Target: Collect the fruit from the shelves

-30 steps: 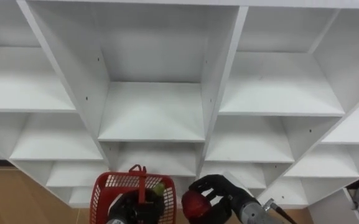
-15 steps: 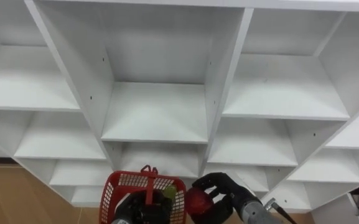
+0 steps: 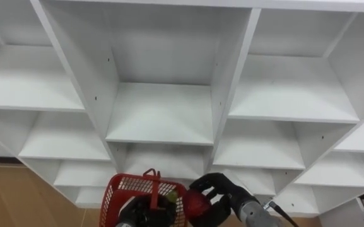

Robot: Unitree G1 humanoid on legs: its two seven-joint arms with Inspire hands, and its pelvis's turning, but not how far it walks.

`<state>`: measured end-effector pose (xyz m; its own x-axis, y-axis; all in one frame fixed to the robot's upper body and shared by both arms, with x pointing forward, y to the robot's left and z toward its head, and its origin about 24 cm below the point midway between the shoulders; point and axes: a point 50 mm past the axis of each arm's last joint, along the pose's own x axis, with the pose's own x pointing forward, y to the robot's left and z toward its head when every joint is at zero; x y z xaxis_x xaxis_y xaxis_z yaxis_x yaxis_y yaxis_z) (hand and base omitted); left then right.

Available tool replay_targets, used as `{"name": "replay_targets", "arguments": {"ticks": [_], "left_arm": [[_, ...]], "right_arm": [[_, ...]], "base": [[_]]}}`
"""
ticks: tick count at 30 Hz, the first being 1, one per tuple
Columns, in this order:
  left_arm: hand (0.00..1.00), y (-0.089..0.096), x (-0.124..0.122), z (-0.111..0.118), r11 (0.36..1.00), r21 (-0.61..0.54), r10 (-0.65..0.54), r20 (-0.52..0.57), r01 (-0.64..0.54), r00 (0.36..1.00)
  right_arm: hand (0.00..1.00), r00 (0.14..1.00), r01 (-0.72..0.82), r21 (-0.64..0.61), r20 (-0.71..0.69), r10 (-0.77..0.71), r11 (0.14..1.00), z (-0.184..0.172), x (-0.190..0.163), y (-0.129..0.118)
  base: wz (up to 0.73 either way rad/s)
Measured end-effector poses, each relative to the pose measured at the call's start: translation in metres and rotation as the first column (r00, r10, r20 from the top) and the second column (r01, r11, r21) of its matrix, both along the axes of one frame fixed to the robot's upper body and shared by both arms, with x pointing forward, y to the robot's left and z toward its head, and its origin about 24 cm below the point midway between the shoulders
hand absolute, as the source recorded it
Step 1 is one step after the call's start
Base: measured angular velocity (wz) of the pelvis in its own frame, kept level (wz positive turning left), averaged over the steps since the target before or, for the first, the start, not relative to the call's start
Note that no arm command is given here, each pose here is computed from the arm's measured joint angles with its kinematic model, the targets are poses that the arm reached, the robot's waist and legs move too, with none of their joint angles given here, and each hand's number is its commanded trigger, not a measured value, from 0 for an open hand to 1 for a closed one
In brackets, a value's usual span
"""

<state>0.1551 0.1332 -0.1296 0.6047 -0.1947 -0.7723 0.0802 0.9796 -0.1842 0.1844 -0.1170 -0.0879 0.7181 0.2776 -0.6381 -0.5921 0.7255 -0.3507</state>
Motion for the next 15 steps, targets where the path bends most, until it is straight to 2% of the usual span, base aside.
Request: {"name": "replay_targets", "arguments": {"ticks": [5, 15], "left_arm": [[1.00, -0.004, 0.000, 0.000, 1.000, -0.013, -0.001, -0.001, 0.001, 1.000], [1.00, -0.004, 0.000, 0.000, 1.000, -0.012, -0.002, -0.002, 0.002, 1.000]], "right_arm": [[1.00, 0.995, -0.054, 0.033, 0.083, 0.051, 0.998, 0.019, 0.010, 0.011], [1.00, 0.992, -0.090, 0.025, 0.087, 0.087, 0.996, 0.022, 0.010, 0.013]], "base": [[0.00], [0.02]]}}
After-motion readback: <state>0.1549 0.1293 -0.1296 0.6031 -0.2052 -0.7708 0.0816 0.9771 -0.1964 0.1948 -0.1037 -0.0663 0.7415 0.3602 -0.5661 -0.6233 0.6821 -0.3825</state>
